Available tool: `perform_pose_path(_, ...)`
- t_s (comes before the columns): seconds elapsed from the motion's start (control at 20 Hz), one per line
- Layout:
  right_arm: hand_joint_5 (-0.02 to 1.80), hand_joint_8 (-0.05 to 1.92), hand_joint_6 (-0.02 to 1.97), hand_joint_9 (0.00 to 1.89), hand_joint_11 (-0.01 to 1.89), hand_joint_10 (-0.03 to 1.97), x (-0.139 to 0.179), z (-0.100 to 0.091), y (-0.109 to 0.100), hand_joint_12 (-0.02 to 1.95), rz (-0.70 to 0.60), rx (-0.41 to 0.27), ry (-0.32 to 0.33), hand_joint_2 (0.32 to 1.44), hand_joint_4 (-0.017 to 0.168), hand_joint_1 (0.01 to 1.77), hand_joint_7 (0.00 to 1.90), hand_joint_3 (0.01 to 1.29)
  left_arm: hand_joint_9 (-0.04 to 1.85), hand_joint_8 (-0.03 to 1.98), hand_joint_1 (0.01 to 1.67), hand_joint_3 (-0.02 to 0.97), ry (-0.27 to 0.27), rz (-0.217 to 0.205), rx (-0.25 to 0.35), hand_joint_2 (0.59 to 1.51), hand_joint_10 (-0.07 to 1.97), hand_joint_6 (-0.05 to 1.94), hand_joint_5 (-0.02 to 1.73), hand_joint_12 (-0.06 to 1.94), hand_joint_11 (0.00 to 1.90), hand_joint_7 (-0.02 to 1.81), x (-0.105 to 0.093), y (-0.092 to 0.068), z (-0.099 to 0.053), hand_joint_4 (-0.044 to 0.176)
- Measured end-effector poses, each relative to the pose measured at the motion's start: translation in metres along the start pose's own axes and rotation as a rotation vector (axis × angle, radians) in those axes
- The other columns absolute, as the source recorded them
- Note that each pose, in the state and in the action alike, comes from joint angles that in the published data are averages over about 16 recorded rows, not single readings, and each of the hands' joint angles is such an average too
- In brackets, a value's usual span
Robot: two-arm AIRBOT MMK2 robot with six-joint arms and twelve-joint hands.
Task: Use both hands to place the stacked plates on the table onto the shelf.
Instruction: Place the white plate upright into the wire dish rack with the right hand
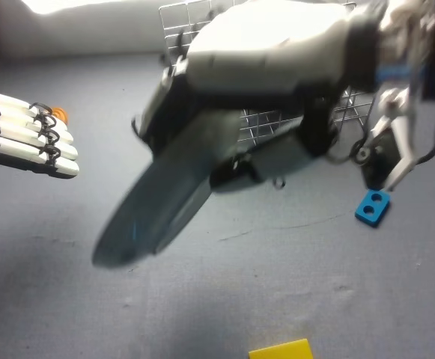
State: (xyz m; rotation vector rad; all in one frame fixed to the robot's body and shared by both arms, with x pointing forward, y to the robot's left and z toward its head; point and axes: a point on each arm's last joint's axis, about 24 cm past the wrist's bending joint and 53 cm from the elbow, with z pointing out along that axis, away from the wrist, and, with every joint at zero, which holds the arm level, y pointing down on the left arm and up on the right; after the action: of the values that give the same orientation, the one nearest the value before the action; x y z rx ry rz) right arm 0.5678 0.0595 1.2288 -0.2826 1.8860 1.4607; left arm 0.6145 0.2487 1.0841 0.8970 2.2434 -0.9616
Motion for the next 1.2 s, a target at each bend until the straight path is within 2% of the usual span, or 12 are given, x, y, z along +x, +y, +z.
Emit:
perform_pose_path(0.3, 0.87, 0.92, 1.08, 0.94, 0.78, 1.14, -0.062, -0.024, -0.013, 1.23, 0.202, 0.040, -0.124, 1.02, -0.005, 1.37, 1.00, 0.01, 0.05, 0.00, 0.02, 0.011, 0.000, 0.000, 0.002, 1.143, 0.02, 0.01, 0.07, 0.13, 0.02, 0.06, 0.000, -0.001, 0.000, 0.001)
perform_pose_path(0.65, 0.87, 0.90, 1.05, 0.94, 0.79, 1.12, -0.121, -0.046, -0.047, 1.22, 0.338, 0.109, -0.276, 1.03, -0.007, 1.38, 1.01, 0.01, 0.05, 0.00, 0.02, 0.011, 0.001, 0.003, 0.007, 1.144, 0.02, 0.01, 0.08, 0.14, 0.02, 0.07, 0.000, -0.003, 0.001, 0.001)
perform_pose_path(0.9, 0.87, 0.89, 1.03, 0.94, 0.79, 1.11, -0.141, -0.053, -0.074, 1.22, 0.364, 0.164, -0.333, 1.03, -0.009, 1.39, 1.02, 0.01, 0.06, 0.00, 0.02, 0.011, 0.002, 0.008, 0.011, 1.146, 0.01, 0.01, 0.09, 0.18, 0.02, 0.08, 0.001, -0.005, 0.001, 0.002)
perform_pose_path(1.2, 0.87, 0.90, 1.02, 0.95, 0.78, 1.12, -0.147, -0.048, -0.108, 1.23, 0.385, 0.233, -0.359, 1.04, -0.009, 1.39, 1.02, 0.01, 0.06, 0.00, 0.02, 0.011, 0.005, 0.015, 0.014, 1.145, 0.01, 0.01, 0.09, 0.19, 0.02, 0.08, 0.002, -0.006, 0.002, 0.002)
